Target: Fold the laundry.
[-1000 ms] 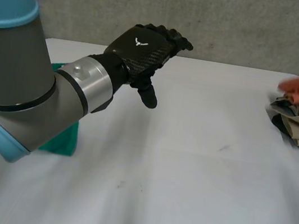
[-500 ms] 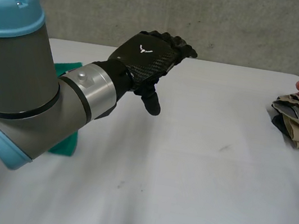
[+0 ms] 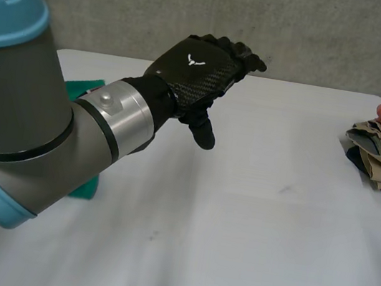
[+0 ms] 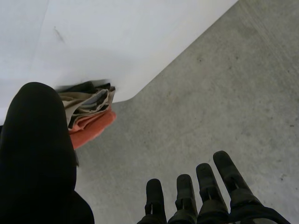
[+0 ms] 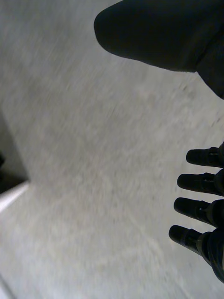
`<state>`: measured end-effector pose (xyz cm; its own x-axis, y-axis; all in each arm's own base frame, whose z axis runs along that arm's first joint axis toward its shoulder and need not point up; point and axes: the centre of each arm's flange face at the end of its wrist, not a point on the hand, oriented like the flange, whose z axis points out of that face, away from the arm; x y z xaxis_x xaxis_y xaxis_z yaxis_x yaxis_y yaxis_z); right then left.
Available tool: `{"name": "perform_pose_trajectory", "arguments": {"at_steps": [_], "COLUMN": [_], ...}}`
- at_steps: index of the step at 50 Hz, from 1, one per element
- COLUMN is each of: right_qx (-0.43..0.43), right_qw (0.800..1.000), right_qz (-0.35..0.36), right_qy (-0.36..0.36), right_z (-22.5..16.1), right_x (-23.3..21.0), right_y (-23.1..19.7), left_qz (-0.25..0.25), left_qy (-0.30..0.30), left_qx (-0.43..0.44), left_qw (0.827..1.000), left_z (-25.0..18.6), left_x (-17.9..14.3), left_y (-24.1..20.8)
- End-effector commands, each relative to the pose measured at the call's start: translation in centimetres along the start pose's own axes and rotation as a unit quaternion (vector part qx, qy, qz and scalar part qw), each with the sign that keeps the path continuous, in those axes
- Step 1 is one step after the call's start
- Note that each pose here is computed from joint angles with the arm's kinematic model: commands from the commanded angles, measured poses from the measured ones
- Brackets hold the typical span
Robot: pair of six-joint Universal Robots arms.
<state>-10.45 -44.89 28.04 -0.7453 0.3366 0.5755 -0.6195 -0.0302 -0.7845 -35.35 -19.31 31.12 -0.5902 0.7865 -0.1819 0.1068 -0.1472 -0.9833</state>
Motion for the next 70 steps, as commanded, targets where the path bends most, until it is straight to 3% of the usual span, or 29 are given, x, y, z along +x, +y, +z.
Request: {"name": "perform_pose_trajectory", "arguments": {"at_steps": [1,7,10,14,15,18,21,24,30,34,41,46,50,54,55,61,66,70], "right_qx": [0.133,0.207,0.215,0.210,0.208,0.199,0.188,0.175,0.165,0.164,0.155,0.156,0.151,0.144,0.143,0.124,0.116,0.106], "right_qw": [0.987,0.948,0.928,0.904,0.896,0.883,0.876,0.874,0.876,0.877,0.885,0.888,0.896,0.913,0.915,0.928,0.929,0.927], "right_qz": [0.032,0.071,0.078,0.056,0.034,-0.023,-0.073,-0.096,-0.097,-0.097,-0.098,-0.090,-0.063,-0.022,-0.015,0.041,0.059,0.060], "right_qy": [-0.079,-0.230,-0.293,-0.368,-0.390,-0.425,-0.438,-0.443,-0.442,-0.441,-0.429,-0.422,-0.413,-0.382,-0.377,-0.349,-0.346,-0.355], "right_z": [-3.0,-10.9,-14.6,-20.2,-22.2,-25.3,-26.8,-27.5,-27.4,-27.3,-26.4,-26.0,-25.5,-24.4,-24.2,-22.8,-22.5,-22.7], "right_x": [-8.0,-15.6,-18.8,-22.7,-23.7,-25.2,-25.7,-25.8,-25.7,-25.7,-25.2,-25.0,-24.4,-23.1,-23.0,-22.0,-21.9,-22.4], "right_y": [-11.5,-16.4,-17.0,-16.7,-16.3,-14.7,-13.2,-12.3,-11.8,-11.8,-11.3,-11.6,-12.3,-13.8,-14.1,-15.2,-15.4,-15.1], "left_qz": [0.008,0.014,0.019,0.023,0.026,0.037,0.064,0.118,0.168,0.164,0.157,0.149,0.121,0.072,0.043,-0.028,-0.058,-0.059], "left_qy": [0.007,0.018,-0.015,-0.103,-0.152,-0.219,-0.254,-0.252,-0.224,-0.222,-0.225,-0.255,-0.259,-0.205,-0.173,-0.095,-0.059,-0.041], "left_qx": [0.022,0.038,0.034,0.007,-0.013,-0.054,-0.109,-0.212,-0.316,-0.333,-0.287,-0.146,-0.034,0.044,0.057,0.051,-0.006,-0.021], "left_qw": [1.000,0.999,0.999,0.994,0.988,0.974,0.959,0.937,0.906,0.902,0.918,0.944,0.958,0.975,0.982,0.994,0.997,0.997], "left_z": [-1.0,-2.0,-2.1,-2.2,-2.7,-3.7,-4.4,-4.6,-6.2,-6.5,-4.8,-2.4,-1.1,1.1,2.2,5.8,7.0,6.9], "left_x": [0.3,0.0,-2.1,-8.1,-11.1,-15.3,-18.6,-21.1,-23.0,-23.3,-22.3,-20.3,-17.6,-12.4,-9.6,-1.5,2.5,4.3], "left_y": [-1.7,-2.8,-2.8,-1.3,-0.2,2.3,5.8,11.8,17.9,19.3,17.4,9.6,4.5,1.7,1.8,5.8,11.6,12.8]}}
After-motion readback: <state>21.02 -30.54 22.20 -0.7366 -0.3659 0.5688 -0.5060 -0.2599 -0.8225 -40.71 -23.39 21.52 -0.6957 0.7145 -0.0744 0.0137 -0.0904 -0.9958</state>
